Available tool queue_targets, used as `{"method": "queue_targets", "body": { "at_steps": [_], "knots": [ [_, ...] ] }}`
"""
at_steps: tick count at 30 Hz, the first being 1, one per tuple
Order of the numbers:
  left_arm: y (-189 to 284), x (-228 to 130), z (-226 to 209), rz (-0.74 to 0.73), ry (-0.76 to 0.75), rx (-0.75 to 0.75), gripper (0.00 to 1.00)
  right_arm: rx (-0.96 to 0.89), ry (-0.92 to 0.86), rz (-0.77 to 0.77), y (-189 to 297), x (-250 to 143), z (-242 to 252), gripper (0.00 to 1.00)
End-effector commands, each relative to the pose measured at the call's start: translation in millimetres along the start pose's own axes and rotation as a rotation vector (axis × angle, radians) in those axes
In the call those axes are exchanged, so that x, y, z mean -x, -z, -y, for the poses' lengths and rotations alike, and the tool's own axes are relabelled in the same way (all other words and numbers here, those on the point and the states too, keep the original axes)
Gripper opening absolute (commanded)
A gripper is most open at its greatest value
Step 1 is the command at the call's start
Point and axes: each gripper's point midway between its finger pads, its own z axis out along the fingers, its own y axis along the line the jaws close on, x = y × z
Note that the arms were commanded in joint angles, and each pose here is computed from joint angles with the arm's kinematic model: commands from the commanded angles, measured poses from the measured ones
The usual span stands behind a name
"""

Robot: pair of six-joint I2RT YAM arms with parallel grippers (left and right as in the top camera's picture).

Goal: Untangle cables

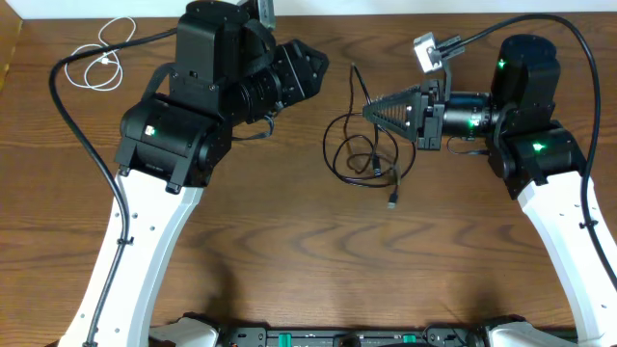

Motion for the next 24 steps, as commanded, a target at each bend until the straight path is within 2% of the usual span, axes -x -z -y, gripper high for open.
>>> {"method": "queue_targets", "body": {
  "at_steps": [1,5,12,24],
  "knots": [
    [4.7,-7.7,16.4,-0.055,0.058,-0.084,0.55,0.03,0.103,-0.011,-1.6,-1.6,-6.4,0.01],
    [5.8,-14.3,23.1,-0.096,0.071,-0.122,0.56,0.037,0.109,-0.015,-4.0,-2.4,-8.4,0.01],
    [6.1,-15.7,24.5,-0.112,0.191,-0.124,0.56,-0.021,0.09,-0.01,-17.8,-3.1,-3.9,0.01],
    [4.0,-24.4,30.6,-0.144,0.216,-0.134,0.56,0.019,0.122,0.011,-27.7,5.1,-18.4,0.01]
  ]
}}
